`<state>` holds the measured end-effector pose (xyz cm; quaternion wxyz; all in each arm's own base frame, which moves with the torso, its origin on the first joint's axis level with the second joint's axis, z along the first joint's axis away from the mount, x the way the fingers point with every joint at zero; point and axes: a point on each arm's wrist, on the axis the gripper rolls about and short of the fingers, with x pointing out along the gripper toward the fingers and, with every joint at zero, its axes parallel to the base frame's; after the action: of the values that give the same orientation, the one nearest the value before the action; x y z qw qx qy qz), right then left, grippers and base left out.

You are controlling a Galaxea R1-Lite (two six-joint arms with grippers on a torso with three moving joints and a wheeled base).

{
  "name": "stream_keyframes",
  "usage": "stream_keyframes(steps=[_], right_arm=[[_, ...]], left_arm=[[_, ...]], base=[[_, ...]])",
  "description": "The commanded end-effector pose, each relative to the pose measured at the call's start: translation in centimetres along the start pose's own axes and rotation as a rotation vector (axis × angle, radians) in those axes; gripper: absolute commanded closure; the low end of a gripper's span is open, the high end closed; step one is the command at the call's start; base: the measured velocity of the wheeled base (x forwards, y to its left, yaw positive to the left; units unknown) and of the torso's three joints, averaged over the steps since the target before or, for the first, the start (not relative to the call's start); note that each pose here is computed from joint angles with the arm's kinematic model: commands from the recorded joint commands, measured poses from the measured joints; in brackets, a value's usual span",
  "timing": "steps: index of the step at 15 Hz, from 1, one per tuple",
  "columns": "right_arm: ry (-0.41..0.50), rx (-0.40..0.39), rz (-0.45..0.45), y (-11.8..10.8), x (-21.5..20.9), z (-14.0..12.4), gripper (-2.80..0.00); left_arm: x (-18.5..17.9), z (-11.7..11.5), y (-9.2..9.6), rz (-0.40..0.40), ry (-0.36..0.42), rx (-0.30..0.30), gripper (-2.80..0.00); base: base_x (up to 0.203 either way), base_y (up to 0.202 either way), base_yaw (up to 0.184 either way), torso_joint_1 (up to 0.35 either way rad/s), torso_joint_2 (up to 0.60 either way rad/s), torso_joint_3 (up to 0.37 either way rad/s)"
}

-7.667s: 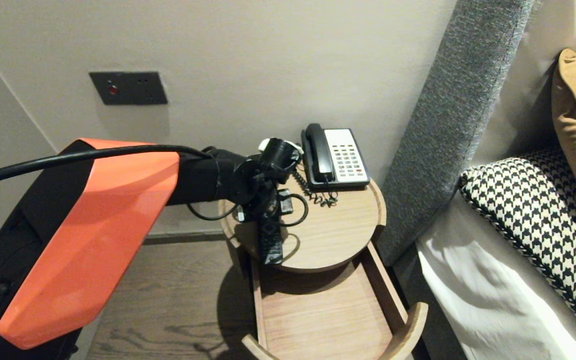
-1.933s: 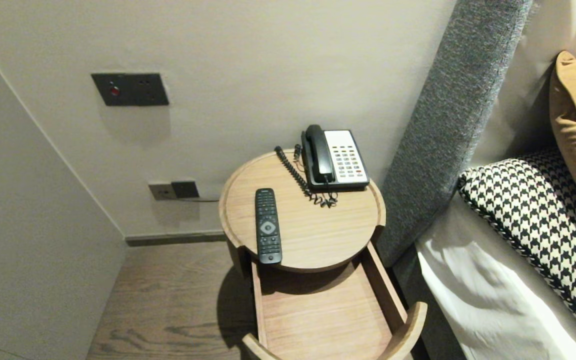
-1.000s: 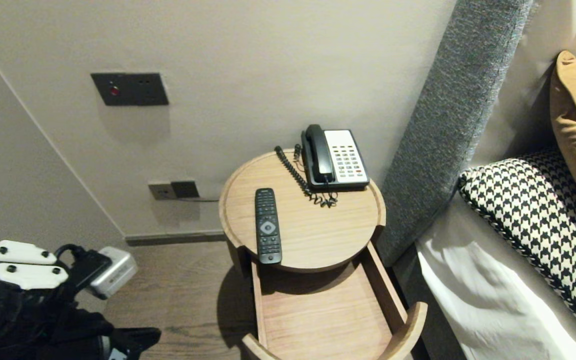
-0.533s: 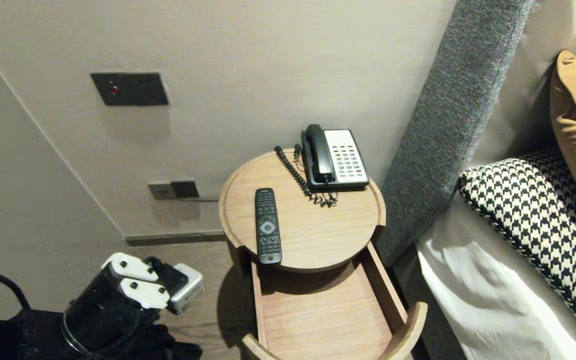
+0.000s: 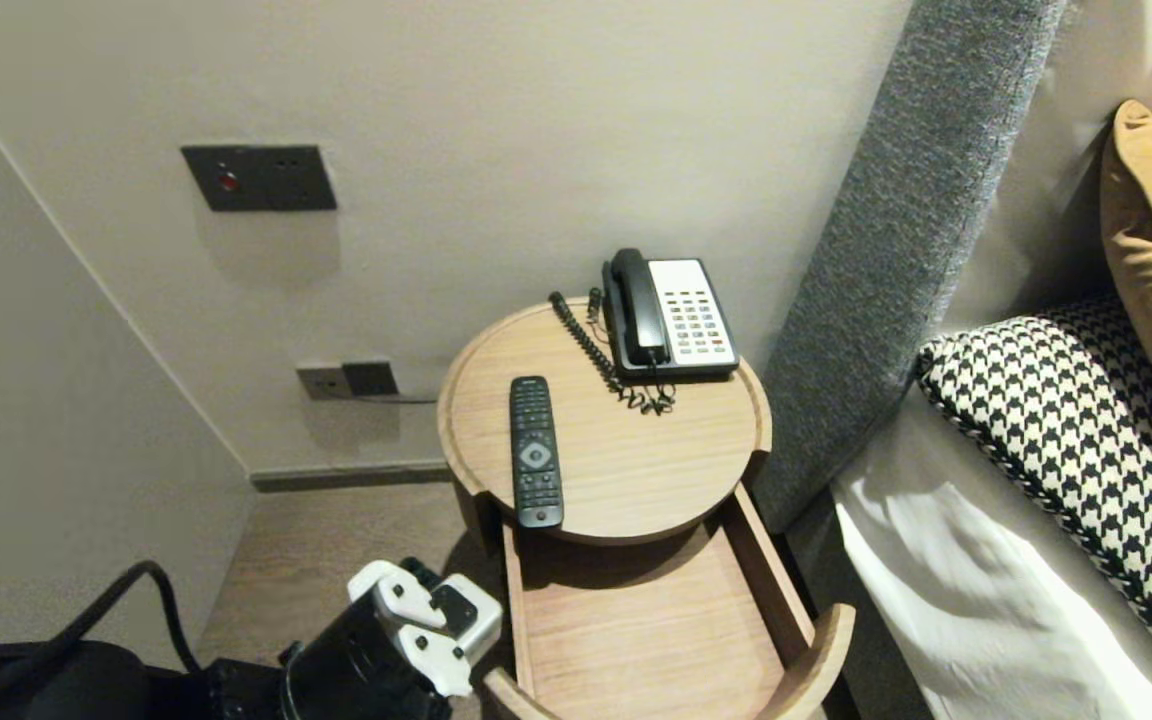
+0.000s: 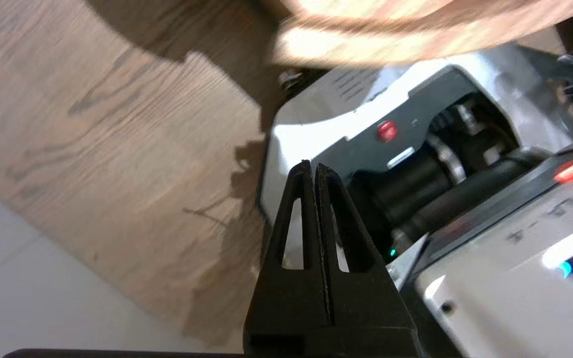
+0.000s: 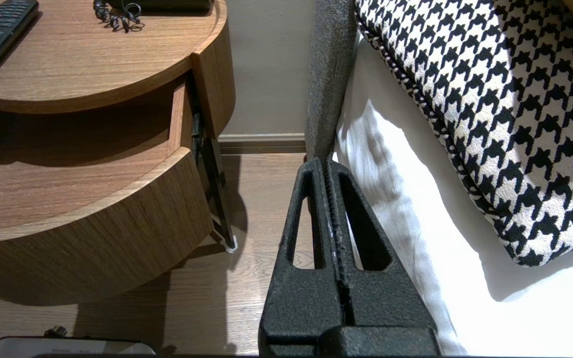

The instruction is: Close the nightstand drawer

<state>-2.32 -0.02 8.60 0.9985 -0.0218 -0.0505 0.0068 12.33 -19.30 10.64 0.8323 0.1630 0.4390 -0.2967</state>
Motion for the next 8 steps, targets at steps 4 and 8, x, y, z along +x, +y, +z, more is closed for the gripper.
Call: stream_keyframes(steps=[4, 8], right_arm=[[0.041, 0.0, 0.001, 0.05, 0.22, -1.13, 0.0], [0.04, 0.0, 0.001, 0.05, 0.22, -1.12, 0.0]], left_arm=[[1.96, -0.16, -1.38, 0.012, 0.051, 0.017, 0.0], [2.37, 0.16, -1.58, 0.013, 0.053, 0.017, 0.0]], base=[[0.0, 0.0, 0.0, 0.0, 0.0, 0.0], [0.0, 0.0, 0.0, 0.0, 0.0, 0.0]])
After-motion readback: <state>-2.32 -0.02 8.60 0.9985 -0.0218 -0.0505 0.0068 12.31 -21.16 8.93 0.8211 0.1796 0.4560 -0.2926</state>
